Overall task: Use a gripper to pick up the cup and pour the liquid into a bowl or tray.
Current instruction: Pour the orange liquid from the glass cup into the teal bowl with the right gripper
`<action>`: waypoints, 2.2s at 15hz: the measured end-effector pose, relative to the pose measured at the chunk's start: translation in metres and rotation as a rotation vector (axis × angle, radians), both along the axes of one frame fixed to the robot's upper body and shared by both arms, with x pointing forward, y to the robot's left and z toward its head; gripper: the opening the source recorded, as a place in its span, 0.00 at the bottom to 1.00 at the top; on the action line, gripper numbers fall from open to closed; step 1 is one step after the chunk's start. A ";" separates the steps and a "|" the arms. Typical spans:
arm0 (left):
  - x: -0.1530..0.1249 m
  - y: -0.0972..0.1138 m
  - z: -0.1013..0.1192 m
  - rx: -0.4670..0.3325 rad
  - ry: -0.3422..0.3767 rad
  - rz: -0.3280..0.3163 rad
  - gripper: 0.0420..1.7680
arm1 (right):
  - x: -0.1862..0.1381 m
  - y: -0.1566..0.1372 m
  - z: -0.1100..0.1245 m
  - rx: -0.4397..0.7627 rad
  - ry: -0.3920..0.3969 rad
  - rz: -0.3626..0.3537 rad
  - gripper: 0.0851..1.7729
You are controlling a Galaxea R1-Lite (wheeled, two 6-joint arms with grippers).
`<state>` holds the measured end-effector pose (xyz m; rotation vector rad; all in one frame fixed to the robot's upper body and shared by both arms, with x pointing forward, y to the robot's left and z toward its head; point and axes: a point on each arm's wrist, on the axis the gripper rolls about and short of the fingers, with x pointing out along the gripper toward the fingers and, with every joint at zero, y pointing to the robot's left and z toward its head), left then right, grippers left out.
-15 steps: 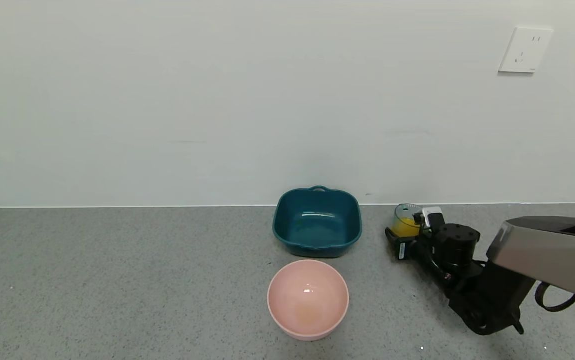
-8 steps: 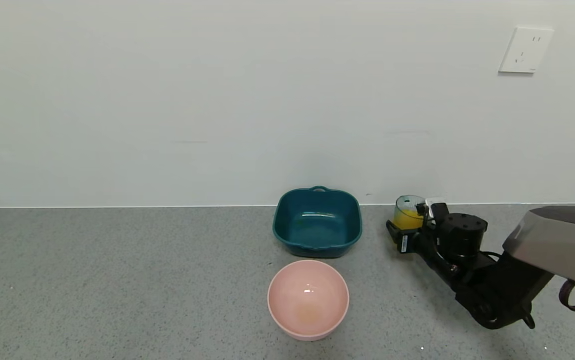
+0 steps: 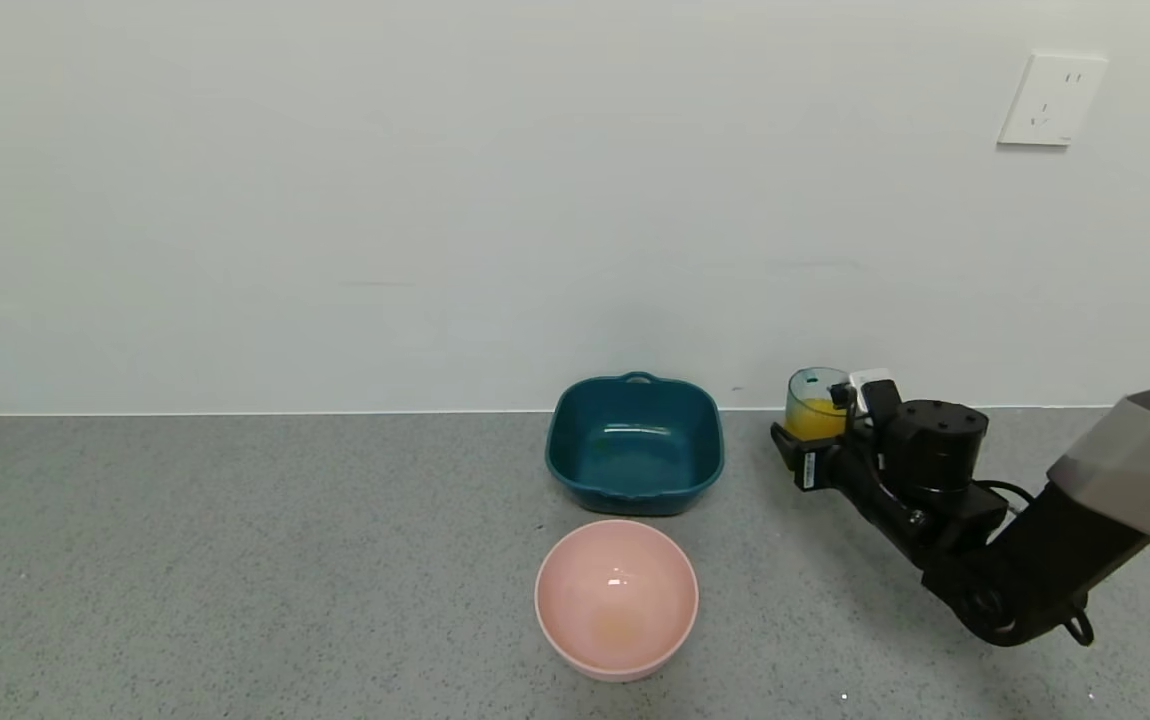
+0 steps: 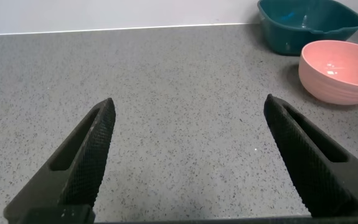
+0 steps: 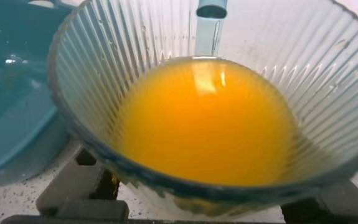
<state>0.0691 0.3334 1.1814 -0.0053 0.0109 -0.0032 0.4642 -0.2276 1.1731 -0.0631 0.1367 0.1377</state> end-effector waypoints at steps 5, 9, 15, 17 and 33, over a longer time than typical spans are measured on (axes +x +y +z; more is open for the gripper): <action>0.000 0.000 0.000 0.000 0.000 0.000 0.97 | -0.007 0.009 0.019 -0.054 -0.051 0.029 0.77; 0.000 0.000 0.000 0.000 0.000 0.000 0.97 | -0.009 0.010 0.026 -0.081 -0.057 0.036 0.77; 0.000 0.000 0.000 0.000 0.000 0.000 0.97 | -0.014 0.008 0.039 -0.093 -0.024 0.041 0.77; 0.000 0.000 0.000 0.000 0.000 0.000 0.97 | -0.014 0.007 0.045 -0.128 -0.041 0.043 0.77; 0.000 0.000 0.000 0.000 0.000 0.000 0.97 | 0.024 0.026 0.041 -0.259 -0.034 0.084 0.77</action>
